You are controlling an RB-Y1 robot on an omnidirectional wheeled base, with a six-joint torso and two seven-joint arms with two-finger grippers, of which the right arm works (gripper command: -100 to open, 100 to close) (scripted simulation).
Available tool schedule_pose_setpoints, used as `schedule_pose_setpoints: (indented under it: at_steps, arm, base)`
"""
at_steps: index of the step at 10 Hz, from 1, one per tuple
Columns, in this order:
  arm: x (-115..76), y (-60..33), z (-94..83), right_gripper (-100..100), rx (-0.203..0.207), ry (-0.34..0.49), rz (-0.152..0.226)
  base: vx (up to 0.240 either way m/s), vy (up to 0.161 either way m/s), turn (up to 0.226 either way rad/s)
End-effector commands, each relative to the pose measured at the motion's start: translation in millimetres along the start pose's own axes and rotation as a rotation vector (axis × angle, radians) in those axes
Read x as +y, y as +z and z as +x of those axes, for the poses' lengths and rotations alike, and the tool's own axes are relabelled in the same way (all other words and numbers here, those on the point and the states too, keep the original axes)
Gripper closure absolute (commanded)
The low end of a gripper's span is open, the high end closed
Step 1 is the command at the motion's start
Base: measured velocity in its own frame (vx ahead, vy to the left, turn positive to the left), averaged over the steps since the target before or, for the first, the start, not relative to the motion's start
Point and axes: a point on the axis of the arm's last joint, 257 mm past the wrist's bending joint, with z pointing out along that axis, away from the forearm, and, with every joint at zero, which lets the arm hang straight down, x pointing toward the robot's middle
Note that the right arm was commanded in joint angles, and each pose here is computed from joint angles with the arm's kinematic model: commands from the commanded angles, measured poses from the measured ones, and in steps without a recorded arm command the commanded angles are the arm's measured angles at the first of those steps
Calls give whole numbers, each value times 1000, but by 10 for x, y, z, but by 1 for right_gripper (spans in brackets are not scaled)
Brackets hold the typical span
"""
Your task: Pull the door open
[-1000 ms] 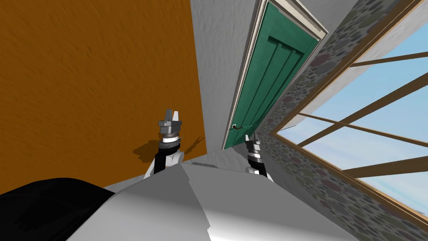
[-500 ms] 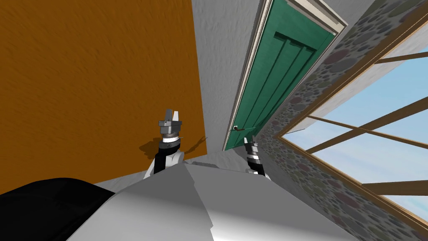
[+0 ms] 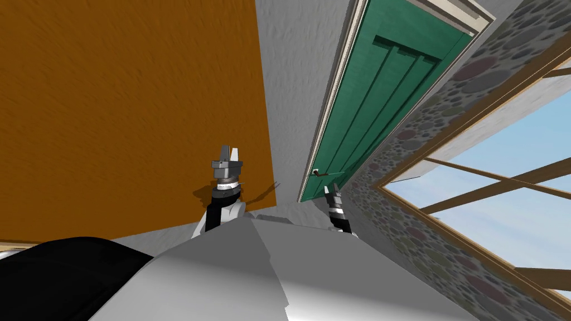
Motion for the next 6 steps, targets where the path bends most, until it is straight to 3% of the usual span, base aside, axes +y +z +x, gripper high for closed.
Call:
schedule_pose_setpoints:
  at_steps: [1, 6]
  arm:
    - [-117, -19, -28, -100, 8, 0, 19]
    - [-484, -178, -165, -100, 6, -6, 99]
  base:
    - [32, -64, 130]
    - [27, -62, 93]
